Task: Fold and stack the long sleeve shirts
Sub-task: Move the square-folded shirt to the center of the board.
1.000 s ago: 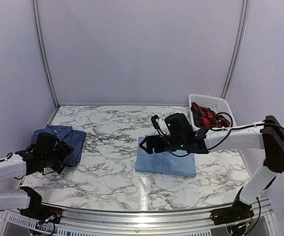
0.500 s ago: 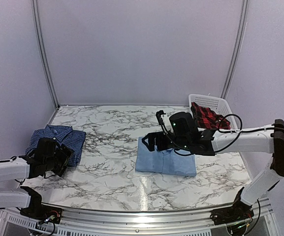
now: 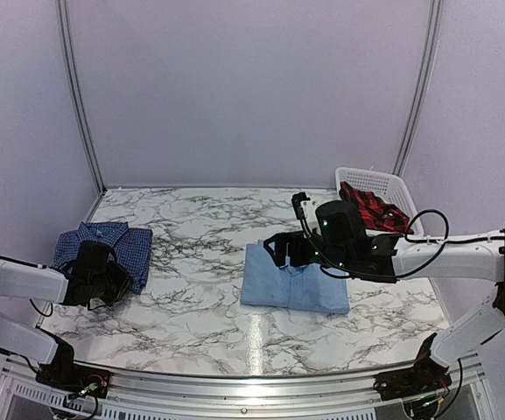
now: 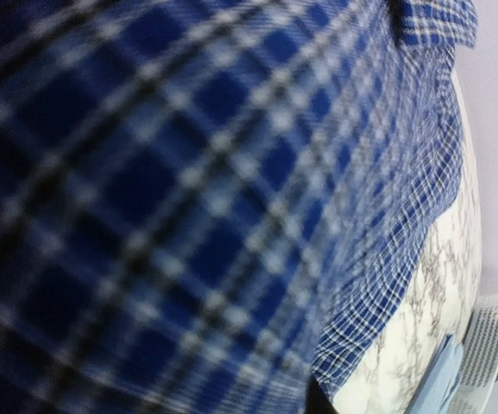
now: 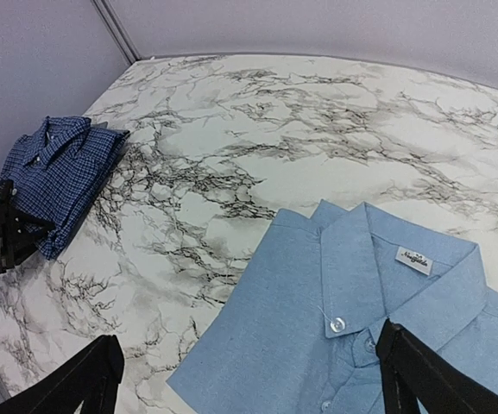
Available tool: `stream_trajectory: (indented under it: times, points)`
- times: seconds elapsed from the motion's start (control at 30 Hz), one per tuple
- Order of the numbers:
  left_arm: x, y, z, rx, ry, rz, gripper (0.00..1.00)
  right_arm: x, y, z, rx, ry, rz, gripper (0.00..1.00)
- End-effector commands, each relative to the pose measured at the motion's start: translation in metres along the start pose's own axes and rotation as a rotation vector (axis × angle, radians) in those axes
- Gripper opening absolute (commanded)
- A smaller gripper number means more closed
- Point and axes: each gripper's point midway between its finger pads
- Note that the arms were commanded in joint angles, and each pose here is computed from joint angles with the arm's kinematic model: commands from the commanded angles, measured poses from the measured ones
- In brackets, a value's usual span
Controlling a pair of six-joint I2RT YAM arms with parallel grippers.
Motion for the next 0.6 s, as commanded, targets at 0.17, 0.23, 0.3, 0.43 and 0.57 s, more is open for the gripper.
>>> stream_trajectory:
  times: [0.17, 0.23, 0.3, 0.43, 0.57]
  points:
    - [-0.002, -0.004, -0.008, -0.040, -0.001, 0.047, 0.00, 0.005, 0.010, 0.007, 0.015, 0.025, -0.057, 0.98]
    - [0.001, -0.007, -0.012, -0.043, -0.012, 0.056, 0.00, 0.004, 0.009, 0.005, 0.013, 0.023, -0.057, 0.98]
    - [0.006, -0.015, -0.019, -0.043, -0.029, 0.067, 0.00, 0.004, 0.007, 0.003, 0.013, 0.019, -0.057, 0.98]
    - [0.016, -0.034, -0.028, -0.042, -0.037, 0.087, 0.00, 0.005, 0.008, -0.001, 0.017, 0.004, -0.069, 0.99]
    - [0.027, -0.052, -0.047, -0.033, -0.073, 0.096, 0.00, 0.008, 0.006, -0.007, 0.015, -0.013, -0.077, 0.99]
Point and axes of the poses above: each gripper's point midway between its finger pads, its own x axis back along the fingers, its own z axis along the line the jaws close on, y = z × x, and after that the axes turned 15 degrees about -x, right-handed
